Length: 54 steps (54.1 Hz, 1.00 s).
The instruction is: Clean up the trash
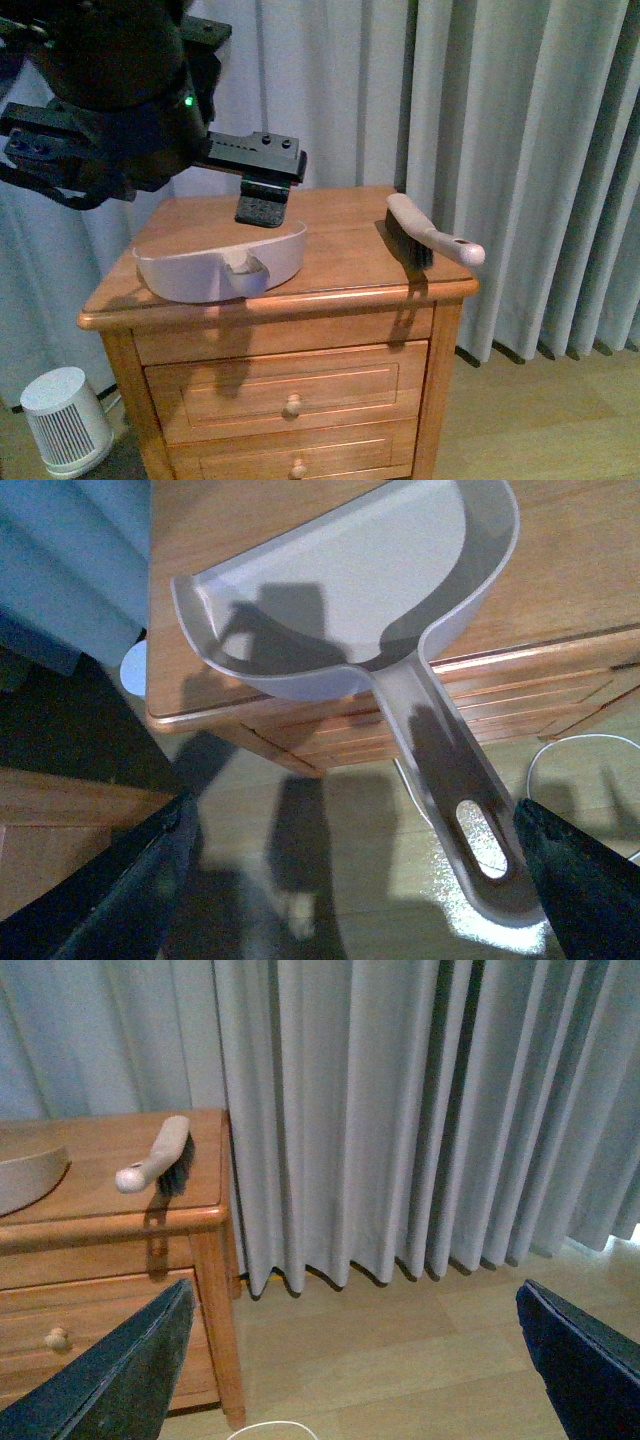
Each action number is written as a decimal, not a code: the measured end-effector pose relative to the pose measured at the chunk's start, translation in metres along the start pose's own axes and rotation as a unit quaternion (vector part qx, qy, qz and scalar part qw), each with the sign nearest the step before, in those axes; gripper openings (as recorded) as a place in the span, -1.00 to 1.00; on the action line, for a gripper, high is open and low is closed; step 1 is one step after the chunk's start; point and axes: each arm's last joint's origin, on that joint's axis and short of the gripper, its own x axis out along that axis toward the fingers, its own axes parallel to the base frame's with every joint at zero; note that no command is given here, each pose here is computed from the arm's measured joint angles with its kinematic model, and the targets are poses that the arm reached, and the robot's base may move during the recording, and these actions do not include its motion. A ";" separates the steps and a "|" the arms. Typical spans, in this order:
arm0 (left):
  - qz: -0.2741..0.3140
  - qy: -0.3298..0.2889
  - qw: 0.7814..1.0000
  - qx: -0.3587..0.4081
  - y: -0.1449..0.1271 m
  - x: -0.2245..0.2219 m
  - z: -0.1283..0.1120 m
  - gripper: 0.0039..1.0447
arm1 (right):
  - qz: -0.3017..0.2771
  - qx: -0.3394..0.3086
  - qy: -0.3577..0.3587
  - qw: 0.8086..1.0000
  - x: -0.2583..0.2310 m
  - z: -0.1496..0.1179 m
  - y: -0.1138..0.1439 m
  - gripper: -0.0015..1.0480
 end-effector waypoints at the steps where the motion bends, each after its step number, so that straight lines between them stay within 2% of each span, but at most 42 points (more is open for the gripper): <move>1: 0.002 0.005 1.000 -0.005 -0.002 0.004 0.001 0.86 | 0.000 0.000 0.000 1.000 0.000 0.000 0.000 0.86; 17: 0.010 0.042 0.997 -0.070 -0.013 0.031 0.010 0.86 | 0.000 0.000 0.000 1.000 0.000 0.000 0.000 0.86; 32: 0.011 0.079 0.992 -0.096 -0.026 0.056 0.002 0.86 | 0.000 0.000 0.000 1.000 0.000 0.000 0.000 0.86; 54: 0.011 0.094 0.990 -0.104 -0.039 0.077 -0.004 0.86 | 0.000 0.000 0.000 1.000 0.000 0.000 0.000 0.86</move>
